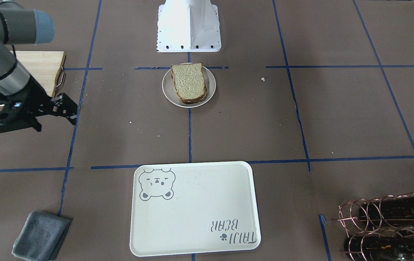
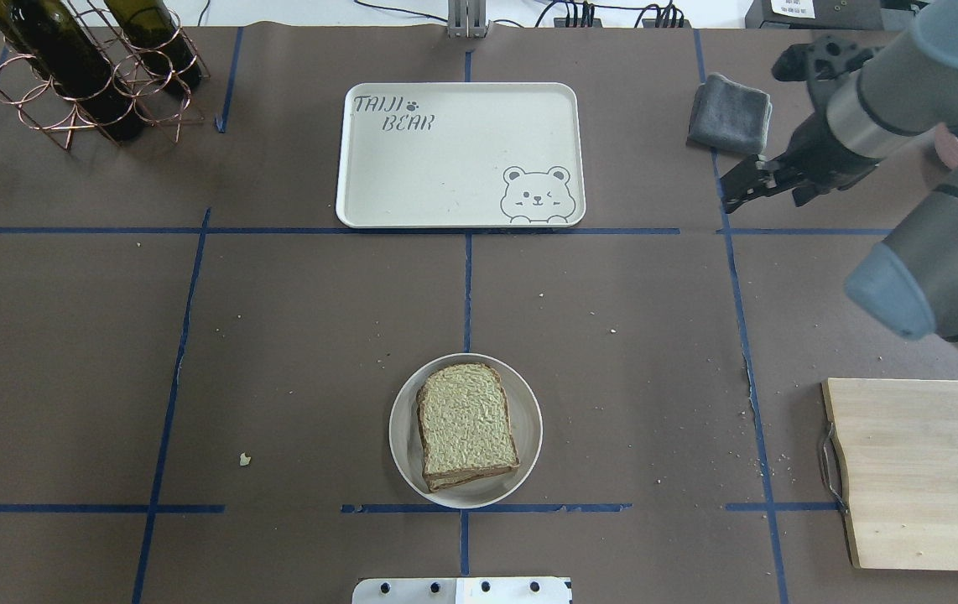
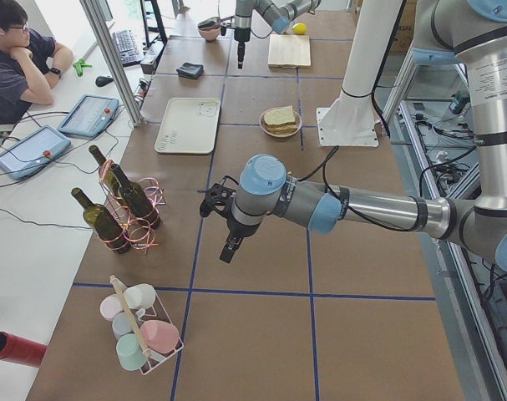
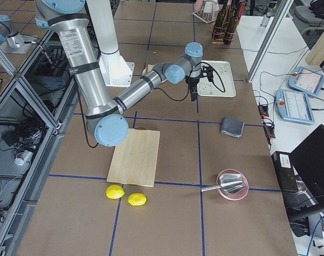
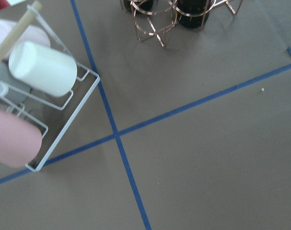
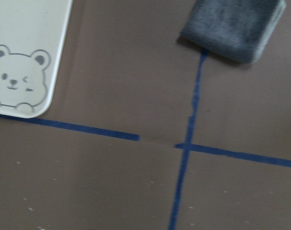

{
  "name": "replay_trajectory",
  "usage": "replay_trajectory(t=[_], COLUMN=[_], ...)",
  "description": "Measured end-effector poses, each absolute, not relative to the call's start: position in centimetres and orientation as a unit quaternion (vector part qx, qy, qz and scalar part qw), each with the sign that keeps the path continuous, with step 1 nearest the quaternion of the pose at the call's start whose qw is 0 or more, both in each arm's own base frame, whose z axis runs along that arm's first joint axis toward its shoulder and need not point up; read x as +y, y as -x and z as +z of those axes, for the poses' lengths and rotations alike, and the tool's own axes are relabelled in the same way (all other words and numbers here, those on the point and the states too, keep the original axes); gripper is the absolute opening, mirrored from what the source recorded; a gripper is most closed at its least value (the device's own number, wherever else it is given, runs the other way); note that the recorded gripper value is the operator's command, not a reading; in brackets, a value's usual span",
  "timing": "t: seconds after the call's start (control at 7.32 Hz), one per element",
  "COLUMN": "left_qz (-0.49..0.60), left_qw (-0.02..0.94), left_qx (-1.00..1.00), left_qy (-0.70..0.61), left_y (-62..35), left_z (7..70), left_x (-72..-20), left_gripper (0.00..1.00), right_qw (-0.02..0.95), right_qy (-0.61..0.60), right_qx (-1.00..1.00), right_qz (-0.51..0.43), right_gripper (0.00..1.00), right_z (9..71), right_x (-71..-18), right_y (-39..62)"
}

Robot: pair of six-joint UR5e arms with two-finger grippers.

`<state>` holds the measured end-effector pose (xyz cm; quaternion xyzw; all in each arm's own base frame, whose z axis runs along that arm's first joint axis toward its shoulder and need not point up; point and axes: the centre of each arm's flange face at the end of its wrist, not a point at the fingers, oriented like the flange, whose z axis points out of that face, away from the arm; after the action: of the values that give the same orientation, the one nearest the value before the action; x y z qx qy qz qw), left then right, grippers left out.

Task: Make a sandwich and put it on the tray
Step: 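Open the right gripper and withdraw it away from the plate, then move the left gripper toward the plate holding the sandwich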

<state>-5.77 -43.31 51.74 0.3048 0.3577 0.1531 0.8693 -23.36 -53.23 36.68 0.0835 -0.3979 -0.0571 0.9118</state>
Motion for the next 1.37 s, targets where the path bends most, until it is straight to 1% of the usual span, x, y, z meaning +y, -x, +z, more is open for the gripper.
replay_trajectory(t=[0.14, 0.27, 0.55, 0.68, 0.96, 1.09, 1.37], left_qz=[0.167, 0.163, 0.167, 0.179, 0.226, 0.220, 0.157], left_qw=[0.849, 0.832, 0.806, 0.793, 0.754, 0.747, 0.768], left_qx=[0.365, 0.395, 0.456, 0.481, 0.548, 0.577, 0.589], left_qy=[-0.344, -0.353, -0.337, -0.329, -0.284, -0.245, -0.195], left_y=[5.5, 4.6, -0.2, -3.8, -13.2, -17.9, -26.9], left_z=[51.1, 50.1, 46.3, 43.3, 36.8, 34.2, 31.7], left_x=[-43.7, -44.0, -45.7, -46.3, -45.3, -44.1, -40.6], left_gripper=[1.00, 1.00, 1.00, 1.00, 1.00, 1.00, 1.00], right_qw=[0.916, 0.917, 0.920, 0.922, 0.929, 0.930, 0.932], right_qy=[-0.091, -0.097, -0.095, -0.082, -0.043, -0.026, -0.017], right_qx=[-0.381, -0.369, -0.349, -0.343, -0.346, -0.349, -0.351], right_qz=[-0.085, -0.114, -0.152, -0.158, -0.128, -0.110, -0.092], right_gripper=[1.00, 1.00, 1.00, 1.00, 1.00, 1.00, 1.00], right_z=[41.4, 46.1, 53.5, 56.5, 62.2, 64.0, 64.9], right_x=[-53.4, -52.6, -49.5, -47.3, -41.3, -38.9, -37.6], right_y=[17.4, 11.4, 1.1, -3.0, -8.2, -9.2, -9.9])
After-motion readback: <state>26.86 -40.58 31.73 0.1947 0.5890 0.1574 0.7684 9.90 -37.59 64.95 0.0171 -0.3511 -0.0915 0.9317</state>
